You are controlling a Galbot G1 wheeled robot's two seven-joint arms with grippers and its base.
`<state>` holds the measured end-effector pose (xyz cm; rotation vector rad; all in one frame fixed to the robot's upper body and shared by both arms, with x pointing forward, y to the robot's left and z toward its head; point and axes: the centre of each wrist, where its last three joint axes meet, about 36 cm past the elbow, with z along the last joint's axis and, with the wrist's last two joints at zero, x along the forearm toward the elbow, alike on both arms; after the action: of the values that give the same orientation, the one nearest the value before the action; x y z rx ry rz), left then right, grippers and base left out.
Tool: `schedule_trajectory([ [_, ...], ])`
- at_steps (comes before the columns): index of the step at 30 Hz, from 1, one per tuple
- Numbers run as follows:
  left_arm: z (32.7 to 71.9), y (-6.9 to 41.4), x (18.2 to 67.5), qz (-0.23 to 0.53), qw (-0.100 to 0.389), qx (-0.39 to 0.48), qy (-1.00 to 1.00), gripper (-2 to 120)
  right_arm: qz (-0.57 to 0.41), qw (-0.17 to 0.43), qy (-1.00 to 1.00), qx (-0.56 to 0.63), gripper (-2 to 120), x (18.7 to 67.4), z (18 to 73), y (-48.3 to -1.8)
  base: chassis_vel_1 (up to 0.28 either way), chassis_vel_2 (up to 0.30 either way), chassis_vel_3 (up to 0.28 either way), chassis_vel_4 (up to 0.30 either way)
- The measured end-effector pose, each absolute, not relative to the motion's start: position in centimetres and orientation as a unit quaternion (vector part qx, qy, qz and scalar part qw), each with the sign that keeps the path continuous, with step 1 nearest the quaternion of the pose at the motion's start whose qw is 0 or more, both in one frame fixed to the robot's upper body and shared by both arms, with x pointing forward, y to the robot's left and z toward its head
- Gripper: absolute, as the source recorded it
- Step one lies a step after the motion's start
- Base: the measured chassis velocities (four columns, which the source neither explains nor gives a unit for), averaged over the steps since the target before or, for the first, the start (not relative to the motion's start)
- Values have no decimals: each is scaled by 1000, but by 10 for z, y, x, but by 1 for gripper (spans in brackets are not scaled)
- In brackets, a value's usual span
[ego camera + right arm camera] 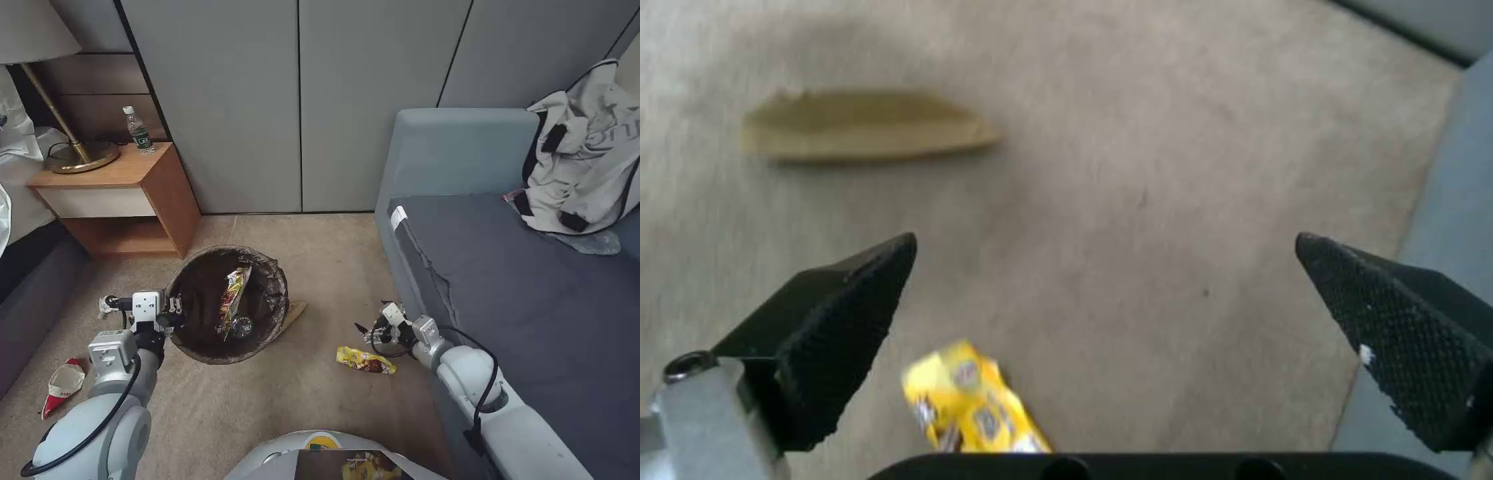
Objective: Pick up the trash bin, then pick up the garbage from the floor and place it into the trash bin.
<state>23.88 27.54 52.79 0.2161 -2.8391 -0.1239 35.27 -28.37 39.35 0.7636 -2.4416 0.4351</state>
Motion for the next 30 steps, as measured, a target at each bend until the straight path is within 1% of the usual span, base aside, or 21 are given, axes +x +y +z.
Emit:
schedule_trajectory([
  [3,528,275,239,-42,145,76,-986,4,165,291,-894,296,100,362,387,-295,0,0,0,0],
  [17,525,273,240,-42,147,77,-985,4,162,330,-874,319,100,391,369,-312,0,0,0,0],
  [24,524,273,241,-42,148,78,-985,4,157,344,-870,315,100,400,356,-312,0,0,0,0],
  [30,522,273,242,-41,150,79,-985,4,158,359,-862,319,100,402,338,-301,0,0,0,0],
])
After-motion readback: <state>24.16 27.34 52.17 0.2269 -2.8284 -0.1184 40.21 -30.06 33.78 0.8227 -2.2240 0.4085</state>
